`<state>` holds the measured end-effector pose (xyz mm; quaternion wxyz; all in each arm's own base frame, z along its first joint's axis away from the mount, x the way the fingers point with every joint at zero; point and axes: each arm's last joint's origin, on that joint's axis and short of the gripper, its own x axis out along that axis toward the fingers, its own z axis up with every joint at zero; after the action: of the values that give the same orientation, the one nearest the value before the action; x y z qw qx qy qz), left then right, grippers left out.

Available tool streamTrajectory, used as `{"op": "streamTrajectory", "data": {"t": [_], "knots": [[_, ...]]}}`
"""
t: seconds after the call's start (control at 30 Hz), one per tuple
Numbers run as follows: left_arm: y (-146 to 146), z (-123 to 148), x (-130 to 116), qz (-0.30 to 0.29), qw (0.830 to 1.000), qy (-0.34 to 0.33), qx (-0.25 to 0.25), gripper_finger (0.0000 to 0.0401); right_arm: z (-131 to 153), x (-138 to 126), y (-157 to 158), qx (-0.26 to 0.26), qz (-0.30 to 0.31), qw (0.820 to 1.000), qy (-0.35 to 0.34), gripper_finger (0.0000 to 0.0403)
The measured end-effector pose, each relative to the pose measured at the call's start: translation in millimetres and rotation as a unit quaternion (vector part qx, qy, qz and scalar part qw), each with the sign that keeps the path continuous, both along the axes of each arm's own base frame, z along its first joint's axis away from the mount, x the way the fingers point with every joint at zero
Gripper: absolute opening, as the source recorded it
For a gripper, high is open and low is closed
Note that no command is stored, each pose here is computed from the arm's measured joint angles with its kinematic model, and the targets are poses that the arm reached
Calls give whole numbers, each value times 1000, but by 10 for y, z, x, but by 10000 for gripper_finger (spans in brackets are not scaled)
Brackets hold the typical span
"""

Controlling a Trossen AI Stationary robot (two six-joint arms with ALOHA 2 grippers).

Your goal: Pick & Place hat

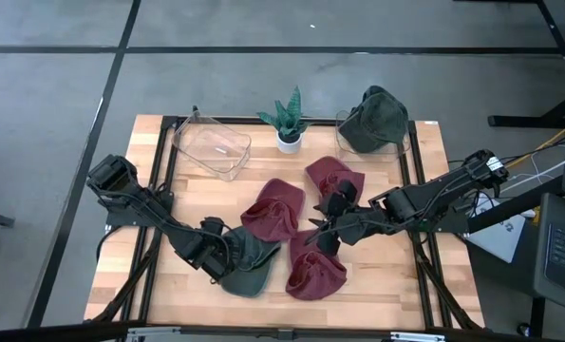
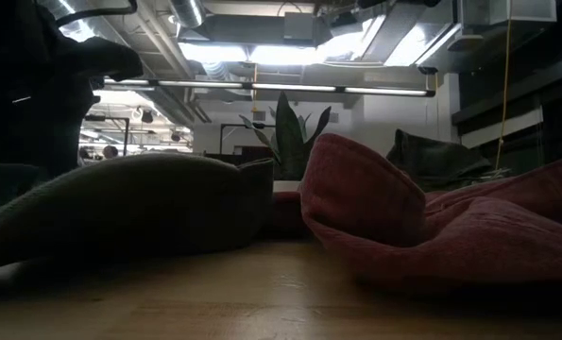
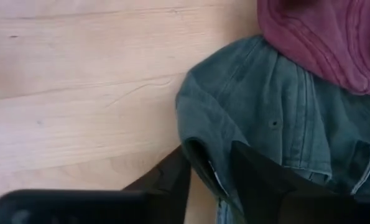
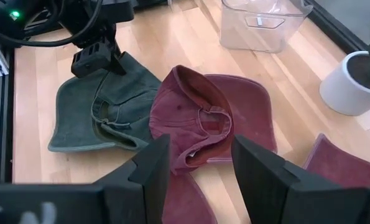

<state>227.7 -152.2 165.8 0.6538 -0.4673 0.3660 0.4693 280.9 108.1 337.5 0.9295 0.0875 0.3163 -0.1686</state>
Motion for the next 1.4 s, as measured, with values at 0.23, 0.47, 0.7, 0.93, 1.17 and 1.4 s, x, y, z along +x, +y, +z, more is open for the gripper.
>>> {"op": "streamTrajectory", "data": {"t": [0.23, 0.47, 0.7, 0.93, 1.17, 1.4], "knots": [[-4, 8, 54, -20, 1000, -21, 6, 13, -4, 0, 10, 11, 14, 1000, 6, 169], [-79, 42, 198, -85, 994, -71, -23, 10, -2, 0, 5, 3, 8, 1000, 3, 169], [-157, 200, 206, -148, 981, -111, -54, 10, 20, 12, -11, -18, -19, 1000, -17, 169], [-136, 523, 70, -161, 971, -168, -52, 10, 37, 44, -55, -15, -30, 999, -29, 169], [38, 941, -63, -142, 954, -266, 5, 10, 82, 112, -111, 7, -38, 998, -59, 169], [137, 1300, -145, -155, 919, -359, 54, 10, 132, 162, -95, 2, 16, 997, -72, 169]]}}
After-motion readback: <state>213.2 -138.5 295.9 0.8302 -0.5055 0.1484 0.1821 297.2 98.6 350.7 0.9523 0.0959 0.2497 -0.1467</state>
